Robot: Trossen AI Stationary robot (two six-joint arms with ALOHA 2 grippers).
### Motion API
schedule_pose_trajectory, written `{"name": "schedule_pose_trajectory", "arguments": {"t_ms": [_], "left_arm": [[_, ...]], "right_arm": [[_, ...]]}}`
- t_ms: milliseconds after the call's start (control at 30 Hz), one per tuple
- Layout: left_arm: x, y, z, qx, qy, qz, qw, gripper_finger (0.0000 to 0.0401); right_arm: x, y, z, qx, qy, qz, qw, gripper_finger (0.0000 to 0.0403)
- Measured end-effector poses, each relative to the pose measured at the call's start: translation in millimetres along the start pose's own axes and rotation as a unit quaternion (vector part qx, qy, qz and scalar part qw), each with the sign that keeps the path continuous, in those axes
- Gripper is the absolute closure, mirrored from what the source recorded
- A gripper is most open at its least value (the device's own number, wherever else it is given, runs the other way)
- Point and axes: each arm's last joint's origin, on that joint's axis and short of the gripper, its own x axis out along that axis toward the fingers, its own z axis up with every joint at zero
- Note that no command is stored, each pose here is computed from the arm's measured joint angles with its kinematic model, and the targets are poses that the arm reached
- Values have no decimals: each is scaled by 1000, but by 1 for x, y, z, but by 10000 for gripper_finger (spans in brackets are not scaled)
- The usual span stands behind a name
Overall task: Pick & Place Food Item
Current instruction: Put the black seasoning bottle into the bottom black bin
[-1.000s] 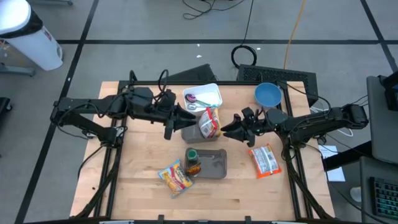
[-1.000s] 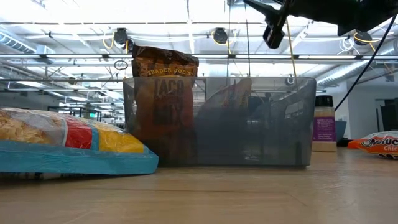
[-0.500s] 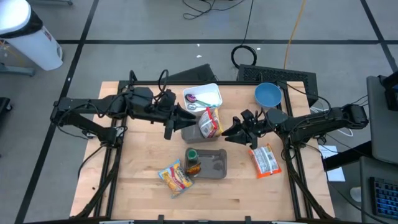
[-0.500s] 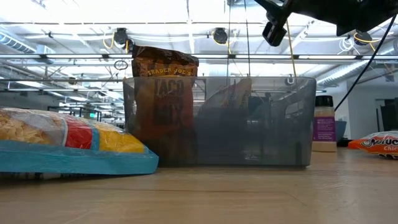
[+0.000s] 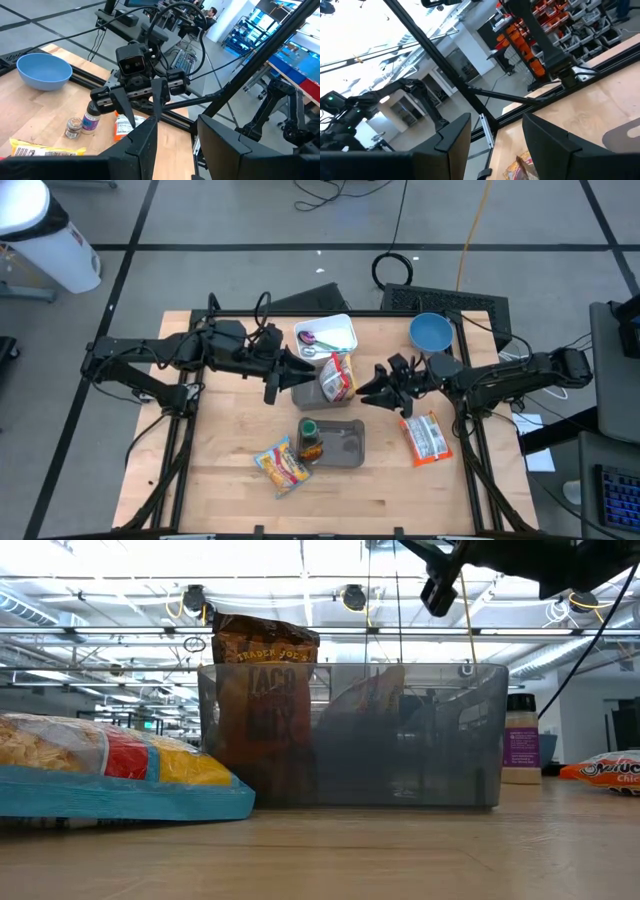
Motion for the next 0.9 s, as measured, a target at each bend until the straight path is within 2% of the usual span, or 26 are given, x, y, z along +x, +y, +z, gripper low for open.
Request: {"name": "schedule_pose_trajectory", "arguments": {"t_ms": [167,367,633,900], "left_arm": [[0,0,0,0,0,0,1000,251],[0,0,0,0,0,0,1000,251],[0,0,0,0,0,0,1000,251],[0,0,3,1,-28,17,999,252]], "right_arm": [[0,-1,1,-13,-7,-9,1000,232],[-1,-5,4,-13,-51,-62,997,232],[-1,-6,5,-12,-77,-92,993,232],[-1,-6,5,-20,-79,-96,992,232]]}}
